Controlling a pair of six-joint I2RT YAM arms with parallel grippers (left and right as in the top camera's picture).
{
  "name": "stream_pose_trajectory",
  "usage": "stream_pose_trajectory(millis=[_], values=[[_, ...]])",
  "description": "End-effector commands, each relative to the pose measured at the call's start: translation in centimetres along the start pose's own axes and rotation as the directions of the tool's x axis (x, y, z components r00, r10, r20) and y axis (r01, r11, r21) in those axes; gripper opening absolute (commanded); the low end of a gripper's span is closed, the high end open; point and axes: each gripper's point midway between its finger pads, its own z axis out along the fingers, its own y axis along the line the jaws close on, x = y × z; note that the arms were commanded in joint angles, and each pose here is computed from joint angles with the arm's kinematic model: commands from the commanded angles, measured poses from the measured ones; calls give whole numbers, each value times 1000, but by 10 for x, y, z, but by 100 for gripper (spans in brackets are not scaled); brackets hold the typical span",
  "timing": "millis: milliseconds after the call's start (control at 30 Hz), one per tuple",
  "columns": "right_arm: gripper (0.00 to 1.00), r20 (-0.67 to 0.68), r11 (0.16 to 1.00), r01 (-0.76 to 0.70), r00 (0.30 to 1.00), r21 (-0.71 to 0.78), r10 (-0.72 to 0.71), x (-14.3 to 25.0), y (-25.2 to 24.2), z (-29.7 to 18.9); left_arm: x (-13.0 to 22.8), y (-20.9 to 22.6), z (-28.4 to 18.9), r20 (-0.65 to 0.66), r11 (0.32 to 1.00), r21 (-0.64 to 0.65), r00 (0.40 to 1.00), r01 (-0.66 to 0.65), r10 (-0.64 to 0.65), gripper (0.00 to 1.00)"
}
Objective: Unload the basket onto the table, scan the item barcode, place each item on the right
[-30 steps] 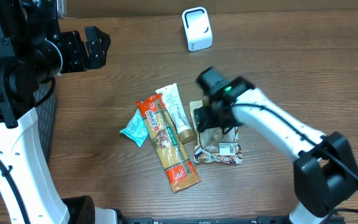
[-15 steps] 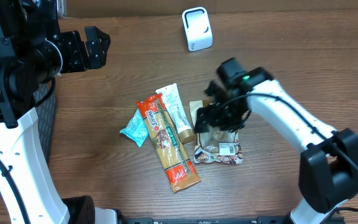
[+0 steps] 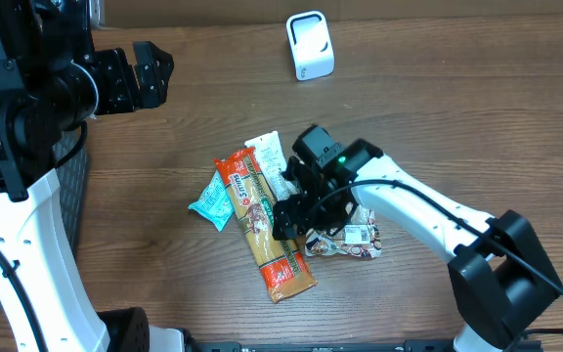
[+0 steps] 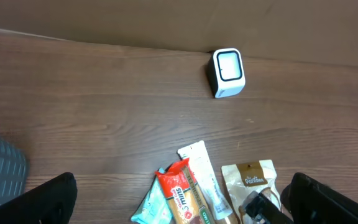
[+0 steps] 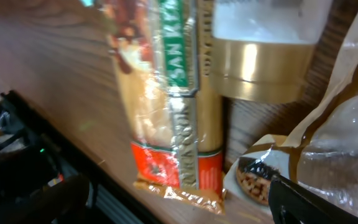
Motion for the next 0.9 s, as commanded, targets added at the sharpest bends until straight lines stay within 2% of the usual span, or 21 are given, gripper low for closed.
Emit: stream_pose_trajectory(millis=[0,133,333,500,700,867], values=[[93,-16,998,-62,998,20,62,8,-11,14,-4,4,-2,13,1000,-12,1000,1,-1,100],[93,-25,997,-69,997,34,70,15,-20,22,-4,4,-2,13,1000,-12,1000,0,0,100],[93,-22,971,-107,993,215,114,23,-57,16,-4,4,-2,13,1000,-12,1000,1,-1,100],[93,3,916,-203,976,344,216,26,-106,-7,-4,4,-2,13,1000,-12,1000,0,0,100],[94,59,897,-292,956,333,289,16,-153,-37,-4,4,-2,13,1000,-12,1000,1,-1,100],[95,180,862,-419,907,285,381,-2,-195,-71,-4,4,-2,13,1000,-12,1000,1,-1,99]])
